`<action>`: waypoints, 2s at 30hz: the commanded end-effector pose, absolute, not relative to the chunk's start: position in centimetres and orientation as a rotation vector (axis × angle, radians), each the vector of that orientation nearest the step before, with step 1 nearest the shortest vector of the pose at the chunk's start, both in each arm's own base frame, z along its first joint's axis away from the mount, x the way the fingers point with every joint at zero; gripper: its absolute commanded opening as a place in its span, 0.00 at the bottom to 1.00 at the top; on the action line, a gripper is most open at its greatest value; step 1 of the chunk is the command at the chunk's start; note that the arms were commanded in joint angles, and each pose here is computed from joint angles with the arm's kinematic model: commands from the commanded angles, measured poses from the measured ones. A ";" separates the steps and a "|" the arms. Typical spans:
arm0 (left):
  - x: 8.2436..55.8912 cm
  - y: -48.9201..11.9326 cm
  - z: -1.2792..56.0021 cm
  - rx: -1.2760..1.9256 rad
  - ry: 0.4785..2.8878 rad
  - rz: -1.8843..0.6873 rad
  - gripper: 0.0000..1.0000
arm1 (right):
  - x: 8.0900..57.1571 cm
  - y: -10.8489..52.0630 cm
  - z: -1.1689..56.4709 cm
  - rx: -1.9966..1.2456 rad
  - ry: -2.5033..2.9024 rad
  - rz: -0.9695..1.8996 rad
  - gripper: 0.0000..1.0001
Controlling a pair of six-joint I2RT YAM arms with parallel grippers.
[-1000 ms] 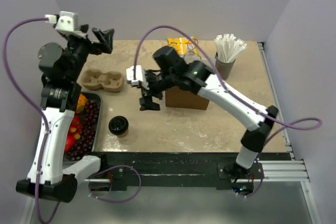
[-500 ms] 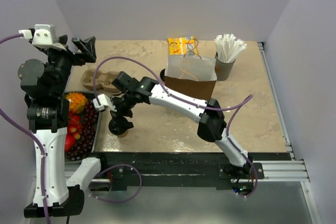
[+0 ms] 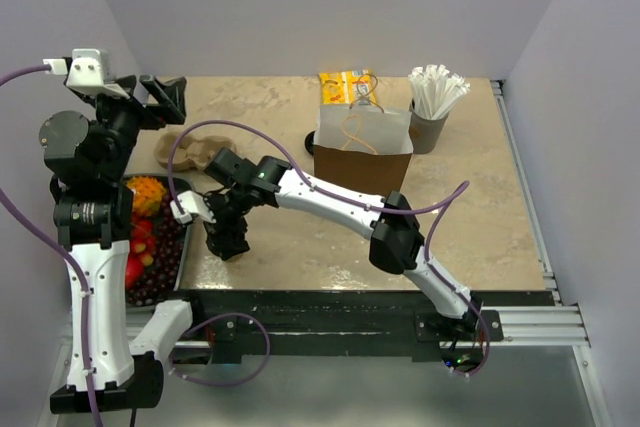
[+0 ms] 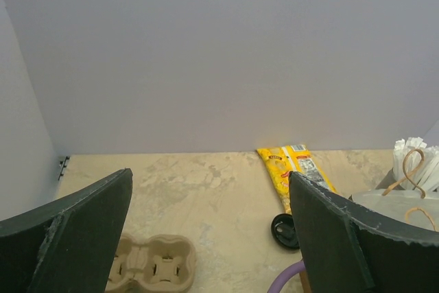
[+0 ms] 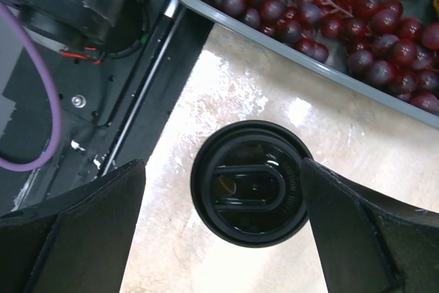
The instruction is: Pack the takeout coffee
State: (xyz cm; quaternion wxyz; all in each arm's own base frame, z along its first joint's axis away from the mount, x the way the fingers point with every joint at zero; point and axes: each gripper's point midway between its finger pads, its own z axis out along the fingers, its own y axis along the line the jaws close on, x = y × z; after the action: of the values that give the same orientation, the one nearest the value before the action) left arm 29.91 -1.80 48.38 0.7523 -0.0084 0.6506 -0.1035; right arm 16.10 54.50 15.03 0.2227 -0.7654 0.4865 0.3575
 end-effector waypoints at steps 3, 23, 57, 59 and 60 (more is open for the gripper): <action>30.0 -2.3 48.4 -0.018 1.413 -0.276 1.00 | 17.6 55.3 15.3 -2.073 1.342 0.927 0.98; 30.7 -2.7 47.1 -0.011 1.437 -0.310 1.00 | 18.9 55.5 13.8 -2.032 1.425 0.913 0.98; 31.6 -3.5 46.0 0.003 1.456 -0.381 1.00 | 18.1 56.7 16.3 -1.961 1.395 1.090 0.99; 31.6 -3.6 46.0 0.005 1.458 -0.383 1.00 | 18.2 56.9 16.0 -1.957 1.400 1.082 0.99; 31.6 -3.5 45.9 0.003 1.459 -0.382 1.00 | 18.2 57.0 15.7 -1.959 1.403 1.079 0.99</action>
State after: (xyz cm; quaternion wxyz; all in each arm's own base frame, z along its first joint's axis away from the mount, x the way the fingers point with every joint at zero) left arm 31.72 -3.47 45.76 0.7252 0.0019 0.6686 -0.1647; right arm 18.27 55.74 14.83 0.2305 -0.7225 0.5237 0.3882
